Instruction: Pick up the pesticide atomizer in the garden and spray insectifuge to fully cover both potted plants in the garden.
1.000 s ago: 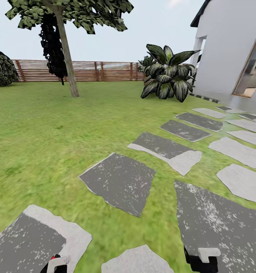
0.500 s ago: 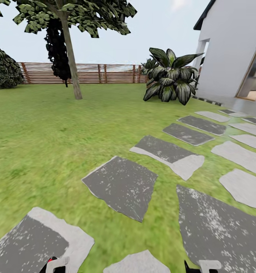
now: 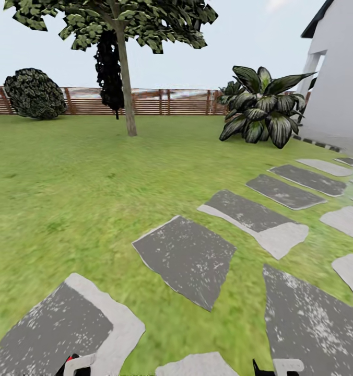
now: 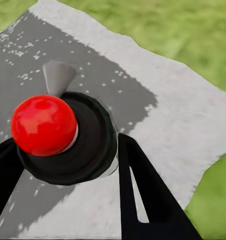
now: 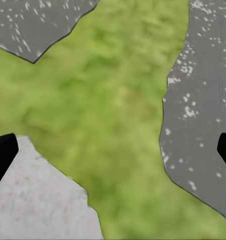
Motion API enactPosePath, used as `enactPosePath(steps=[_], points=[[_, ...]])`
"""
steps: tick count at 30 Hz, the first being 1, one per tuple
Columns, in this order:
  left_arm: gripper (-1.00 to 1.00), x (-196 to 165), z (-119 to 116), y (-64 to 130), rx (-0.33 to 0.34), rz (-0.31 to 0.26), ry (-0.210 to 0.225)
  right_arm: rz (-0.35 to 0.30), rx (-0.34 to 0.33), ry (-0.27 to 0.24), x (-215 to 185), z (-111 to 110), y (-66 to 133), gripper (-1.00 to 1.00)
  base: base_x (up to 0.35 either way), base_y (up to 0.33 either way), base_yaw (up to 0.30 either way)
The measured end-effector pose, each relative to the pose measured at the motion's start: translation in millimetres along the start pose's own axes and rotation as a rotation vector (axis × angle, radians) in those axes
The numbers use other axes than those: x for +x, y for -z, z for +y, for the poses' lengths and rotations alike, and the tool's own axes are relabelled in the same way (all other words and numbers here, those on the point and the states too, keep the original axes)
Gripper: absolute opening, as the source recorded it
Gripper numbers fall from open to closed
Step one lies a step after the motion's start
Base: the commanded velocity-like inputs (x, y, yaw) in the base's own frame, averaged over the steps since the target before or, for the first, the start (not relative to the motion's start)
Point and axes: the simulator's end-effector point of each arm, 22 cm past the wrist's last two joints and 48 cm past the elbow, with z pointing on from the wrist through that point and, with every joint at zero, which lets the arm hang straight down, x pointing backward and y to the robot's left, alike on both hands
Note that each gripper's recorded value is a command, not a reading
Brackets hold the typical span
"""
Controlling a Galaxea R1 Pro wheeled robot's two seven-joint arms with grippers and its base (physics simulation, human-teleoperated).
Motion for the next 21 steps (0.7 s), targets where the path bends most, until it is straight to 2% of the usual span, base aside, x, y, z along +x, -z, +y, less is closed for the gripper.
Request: enactPosePath(steps=[10,21], points=[[-1.0,4.6,0.4,2.3,-0.001,0.006,0.002,0.001,0.0,0.0,0.3,0.2,-0.2,1.0,-0.268,0.044,0.279],[-1.0,4.8,0.4,2.4,-0.002,0.007,0.004,0.001,0.001,-0.002,0.3,-0.1,-0.1,1.0,-0.265,0.211,0.279]])
